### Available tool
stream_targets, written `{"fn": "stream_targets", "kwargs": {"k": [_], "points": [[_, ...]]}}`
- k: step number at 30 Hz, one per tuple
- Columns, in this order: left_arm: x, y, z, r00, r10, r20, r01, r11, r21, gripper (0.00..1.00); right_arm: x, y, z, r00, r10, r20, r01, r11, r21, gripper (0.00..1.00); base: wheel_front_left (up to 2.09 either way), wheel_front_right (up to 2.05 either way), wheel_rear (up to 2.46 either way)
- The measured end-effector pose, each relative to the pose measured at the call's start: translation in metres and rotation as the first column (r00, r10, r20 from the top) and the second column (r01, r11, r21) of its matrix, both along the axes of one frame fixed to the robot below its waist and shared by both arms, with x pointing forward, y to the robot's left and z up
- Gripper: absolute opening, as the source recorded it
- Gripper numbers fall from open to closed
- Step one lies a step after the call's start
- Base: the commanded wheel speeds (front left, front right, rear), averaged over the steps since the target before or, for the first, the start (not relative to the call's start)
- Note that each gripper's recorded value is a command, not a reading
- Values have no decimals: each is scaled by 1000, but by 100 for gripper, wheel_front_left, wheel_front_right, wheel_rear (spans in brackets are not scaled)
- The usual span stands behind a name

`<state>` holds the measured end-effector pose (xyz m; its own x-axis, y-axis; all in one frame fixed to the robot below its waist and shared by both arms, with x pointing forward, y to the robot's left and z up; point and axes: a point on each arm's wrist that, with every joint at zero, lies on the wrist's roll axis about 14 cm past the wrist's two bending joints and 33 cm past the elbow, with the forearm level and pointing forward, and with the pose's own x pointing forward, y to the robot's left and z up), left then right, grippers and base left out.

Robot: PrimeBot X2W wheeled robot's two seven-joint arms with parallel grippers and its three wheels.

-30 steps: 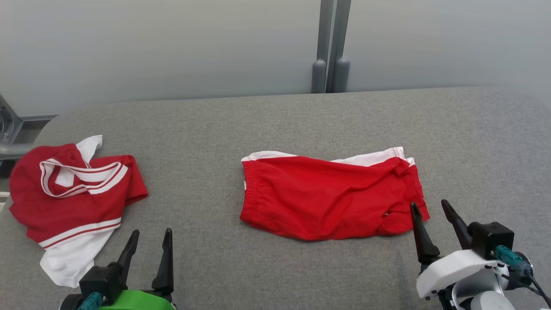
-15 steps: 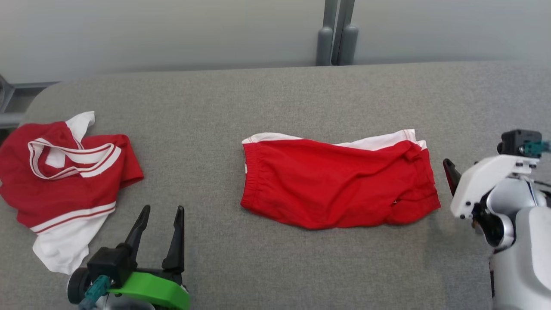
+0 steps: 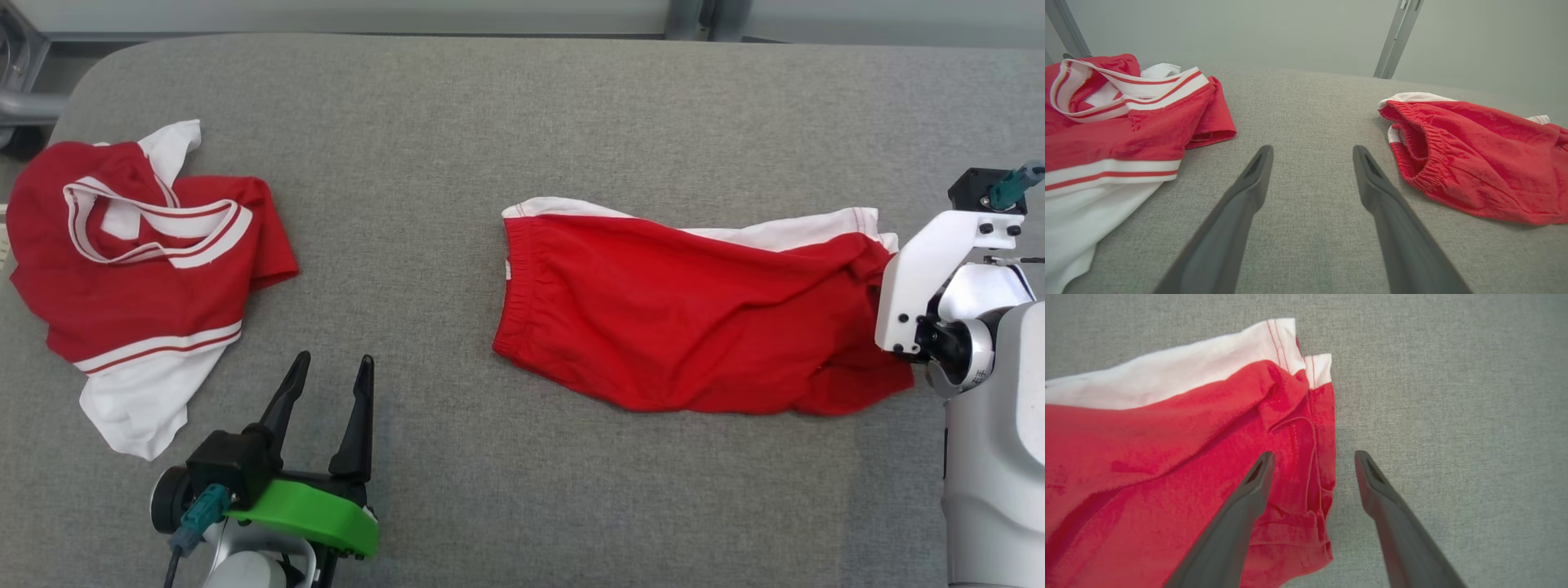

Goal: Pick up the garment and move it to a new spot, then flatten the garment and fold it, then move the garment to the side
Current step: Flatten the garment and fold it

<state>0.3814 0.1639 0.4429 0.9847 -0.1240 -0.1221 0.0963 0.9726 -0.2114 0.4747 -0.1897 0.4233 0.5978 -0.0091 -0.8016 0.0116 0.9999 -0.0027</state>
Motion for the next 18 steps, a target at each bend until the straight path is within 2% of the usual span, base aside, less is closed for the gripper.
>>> {"fn": "stream_targets", "kwargs": {"k": [10,18], "points": [[2,6,-15,999,23,-41,-24,1000,-8,100,3,1,-31,993,16,-113,-22,998,-51,100,0,0,0],[5,10,-20,998,31,-51,-31,1000,-2,100,6,16,-47,988,49,-146,-50,999,-6,100,0,0,0]]}}
